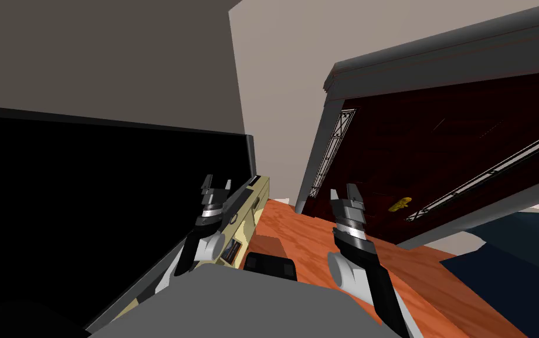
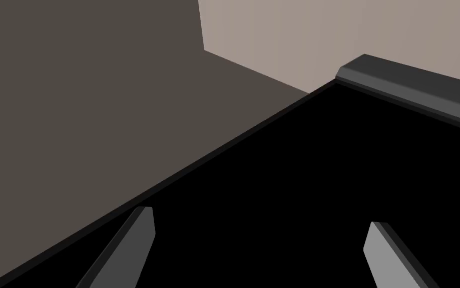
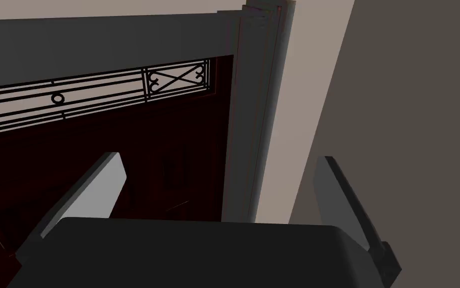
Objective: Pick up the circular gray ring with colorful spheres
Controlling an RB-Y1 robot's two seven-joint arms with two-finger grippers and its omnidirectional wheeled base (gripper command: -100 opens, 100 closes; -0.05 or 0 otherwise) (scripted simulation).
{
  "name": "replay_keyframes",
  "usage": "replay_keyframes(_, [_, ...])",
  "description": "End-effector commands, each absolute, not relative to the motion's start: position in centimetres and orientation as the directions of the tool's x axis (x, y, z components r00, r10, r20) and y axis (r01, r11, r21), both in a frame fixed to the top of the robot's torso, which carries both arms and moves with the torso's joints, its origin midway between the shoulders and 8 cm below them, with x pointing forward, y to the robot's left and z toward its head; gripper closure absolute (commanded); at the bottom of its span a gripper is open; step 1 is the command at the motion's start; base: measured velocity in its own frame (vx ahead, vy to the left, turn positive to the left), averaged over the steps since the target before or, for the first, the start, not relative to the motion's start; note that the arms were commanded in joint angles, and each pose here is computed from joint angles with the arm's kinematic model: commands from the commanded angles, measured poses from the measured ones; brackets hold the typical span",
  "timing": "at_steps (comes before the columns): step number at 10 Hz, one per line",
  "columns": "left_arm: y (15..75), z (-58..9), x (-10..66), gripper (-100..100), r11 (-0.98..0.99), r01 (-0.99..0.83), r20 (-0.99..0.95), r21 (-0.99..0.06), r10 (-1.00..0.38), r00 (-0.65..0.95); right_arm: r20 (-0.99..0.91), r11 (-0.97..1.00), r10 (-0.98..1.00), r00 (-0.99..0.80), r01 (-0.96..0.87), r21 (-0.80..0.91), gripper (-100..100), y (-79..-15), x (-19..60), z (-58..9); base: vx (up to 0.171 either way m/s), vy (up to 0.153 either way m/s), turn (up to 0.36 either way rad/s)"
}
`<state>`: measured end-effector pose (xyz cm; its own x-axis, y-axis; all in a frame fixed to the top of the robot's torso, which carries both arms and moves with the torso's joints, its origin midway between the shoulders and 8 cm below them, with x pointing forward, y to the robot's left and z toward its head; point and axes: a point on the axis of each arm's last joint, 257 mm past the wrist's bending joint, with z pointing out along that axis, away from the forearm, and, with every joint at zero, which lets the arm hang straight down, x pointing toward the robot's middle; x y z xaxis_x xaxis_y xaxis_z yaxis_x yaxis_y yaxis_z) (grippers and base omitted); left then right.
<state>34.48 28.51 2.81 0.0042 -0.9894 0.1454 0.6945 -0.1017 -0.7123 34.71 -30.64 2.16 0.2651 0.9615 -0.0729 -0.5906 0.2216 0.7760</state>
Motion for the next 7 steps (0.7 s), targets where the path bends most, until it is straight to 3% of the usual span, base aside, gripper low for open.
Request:
replay_keyframes(1, [28.8, 1.0, 35.3, -100, -0.086, 0.661, 0.123, -0.745, -0.992, 0.009, -0.073, 0.222, 0.961, 0.265, -0.591, 0.776, 0, -30.6, 34.7, 2.2, -0.001, -0.055, 0.196])
replay_keyframes(7, [30.9, -5.9, 37.5, -100, -0.049, 0.538, 0.092, -0.841, -0.994, 0.052, -0.073, 0.222, 0.961, 0.265, -0.591, 0.776, 0, -30.6, 34.7, 2.2, 0.011, -0.088, 0.159])
